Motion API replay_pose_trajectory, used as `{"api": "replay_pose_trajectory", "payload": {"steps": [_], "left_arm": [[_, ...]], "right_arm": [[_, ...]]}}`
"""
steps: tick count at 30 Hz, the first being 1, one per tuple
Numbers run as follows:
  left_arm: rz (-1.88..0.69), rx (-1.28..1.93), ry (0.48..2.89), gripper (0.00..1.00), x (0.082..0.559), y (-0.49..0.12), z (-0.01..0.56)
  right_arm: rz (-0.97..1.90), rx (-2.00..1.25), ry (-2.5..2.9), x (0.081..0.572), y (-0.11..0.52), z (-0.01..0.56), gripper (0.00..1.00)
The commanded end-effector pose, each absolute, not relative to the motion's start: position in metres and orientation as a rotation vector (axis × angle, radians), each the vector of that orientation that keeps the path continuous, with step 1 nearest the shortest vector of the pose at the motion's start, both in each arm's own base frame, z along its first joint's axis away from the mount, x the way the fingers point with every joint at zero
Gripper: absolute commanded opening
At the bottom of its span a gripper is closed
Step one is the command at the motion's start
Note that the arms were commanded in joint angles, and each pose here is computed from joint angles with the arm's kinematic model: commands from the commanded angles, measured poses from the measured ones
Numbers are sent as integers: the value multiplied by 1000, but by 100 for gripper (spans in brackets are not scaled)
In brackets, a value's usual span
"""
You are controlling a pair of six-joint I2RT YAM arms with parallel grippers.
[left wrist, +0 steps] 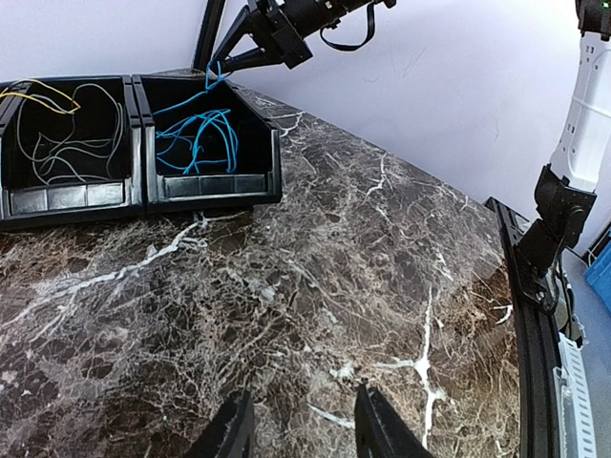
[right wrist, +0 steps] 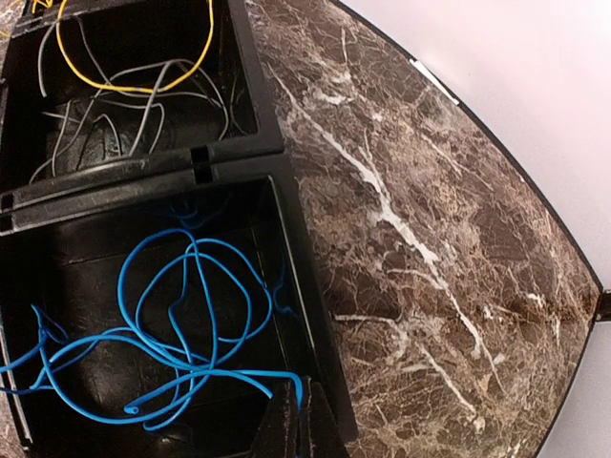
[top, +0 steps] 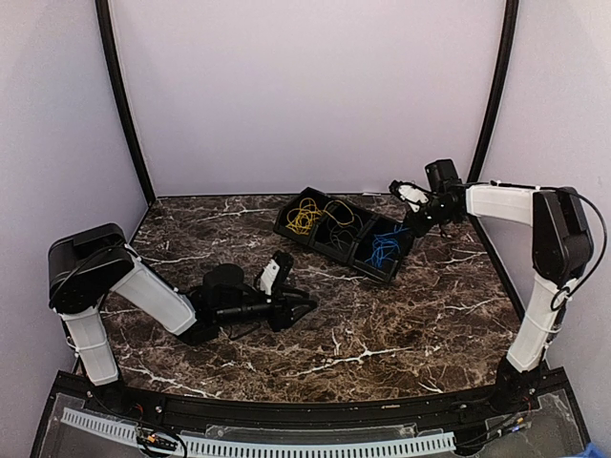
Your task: Untangle the cables
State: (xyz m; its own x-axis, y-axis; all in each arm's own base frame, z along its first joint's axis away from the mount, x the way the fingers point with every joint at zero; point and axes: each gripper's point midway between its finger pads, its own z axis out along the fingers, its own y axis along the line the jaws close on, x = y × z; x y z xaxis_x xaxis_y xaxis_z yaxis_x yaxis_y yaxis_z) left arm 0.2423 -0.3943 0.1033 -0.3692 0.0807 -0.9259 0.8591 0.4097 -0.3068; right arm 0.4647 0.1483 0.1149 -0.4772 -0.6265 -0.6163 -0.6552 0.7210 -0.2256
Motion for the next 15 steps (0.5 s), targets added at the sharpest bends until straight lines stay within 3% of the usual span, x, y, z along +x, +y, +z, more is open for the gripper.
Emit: {"api": "replay_pose_trajectory", "payload": {"steps": [1,11,15], "left_arm": [[-1084,793,1711,39,242,-392,117],[-992,686,1805,39,256,-378,114],[-789,583,1858,39,293,-373,129]], "right_arm": [[157,-1017,2190,472,175,120,0],[252,-1115,2250,452,203,94,0],[222,-1100,2255,448,195,110,19]]}}
